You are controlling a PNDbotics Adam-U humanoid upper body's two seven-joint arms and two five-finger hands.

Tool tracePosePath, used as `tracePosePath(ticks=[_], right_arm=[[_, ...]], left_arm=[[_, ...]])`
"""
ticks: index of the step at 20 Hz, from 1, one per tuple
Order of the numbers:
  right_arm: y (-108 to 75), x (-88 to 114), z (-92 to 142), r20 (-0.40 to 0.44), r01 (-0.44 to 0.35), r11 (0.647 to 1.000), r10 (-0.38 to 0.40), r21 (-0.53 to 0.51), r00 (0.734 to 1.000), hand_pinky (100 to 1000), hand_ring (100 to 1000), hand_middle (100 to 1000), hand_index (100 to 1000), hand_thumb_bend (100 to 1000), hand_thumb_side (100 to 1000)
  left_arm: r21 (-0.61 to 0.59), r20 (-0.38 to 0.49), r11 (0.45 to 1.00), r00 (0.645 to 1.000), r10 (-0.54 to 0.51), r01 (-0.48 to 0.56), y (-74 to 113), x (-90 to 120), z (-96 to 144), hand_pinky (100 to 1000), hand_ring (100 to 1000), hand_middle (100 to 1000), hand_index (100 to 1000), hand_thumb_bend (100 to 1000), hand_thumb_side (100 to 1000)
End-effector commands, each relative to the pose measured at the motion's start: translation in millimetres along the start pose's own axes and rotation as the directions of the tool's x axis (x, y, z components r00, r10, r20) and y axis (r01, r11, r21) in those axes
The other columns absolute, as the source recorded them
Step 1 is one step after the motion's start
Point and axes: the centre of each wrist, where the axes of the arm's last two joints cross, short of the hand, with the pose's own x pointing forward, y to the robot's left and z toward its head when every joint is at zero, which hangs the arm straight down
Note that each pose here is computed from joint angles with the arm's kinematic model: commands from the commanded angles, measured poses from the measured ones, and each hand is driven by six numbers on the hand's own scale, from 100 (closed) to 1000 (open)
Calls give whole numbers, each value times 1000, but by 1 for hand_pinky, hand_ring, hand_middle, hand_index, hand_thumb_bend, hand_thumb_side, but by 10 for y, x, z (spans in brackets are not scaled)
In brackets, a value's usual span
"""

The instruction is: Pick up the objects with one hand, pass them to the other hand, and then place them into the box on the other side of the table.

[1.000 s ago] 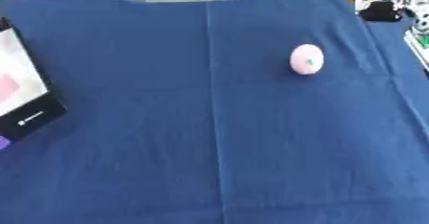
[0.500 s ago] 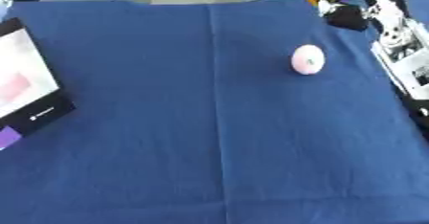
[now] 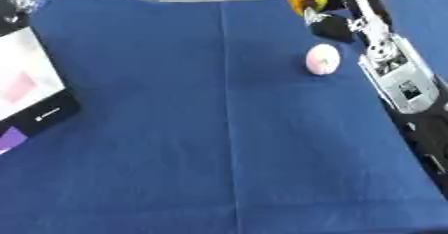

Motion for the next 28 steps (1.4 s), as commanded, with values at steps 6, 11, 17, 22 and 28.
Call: tracePosePath(ticks=[6, 11, 17, 22, 28], right_arm=[[162, 140, 47, 77, 34, 999, -36, 37, 996, 732, 585, 490, 490, 100, 221], [293, 193, 72, 99, 51, 996, -59, 74, 993, 730, 584, 490, 489, 100, 234], [409, 210, 110, 109, 81, 993, -90, 80, 990, 728, 583, 490, 488, 100, 254], [492, 177, 151, 107, 92, 992, -100, 81, 989, 729, 582, 490, 488, 100, 260], [613, 167, 184, 115, 85, 991, -97, 103, 989, 729, 582, 491, 488, 100, 259]], left_arm=[[-145, 144, 989, 989, -5, 26, -113, 349, -236, 716, 683, 732, 746, 397, 524], [-186, 188, 980, 982, -34, 70, -200, 504, -332, 725, 687, 734, 752, 400, 519], [-245, 187, 962, 979, -77, 123, -274, 635, -402, 722, 691, 735, 760, 409, 532], [-309, 169, 937, 979, -117, 165, -334, 725, -441, 726, 698, 738, 766, 406, 542], [-365, 199, 911, 972, -124, 191, -383, 867, -506, 729, 703, 740, 770, 397, 544]])
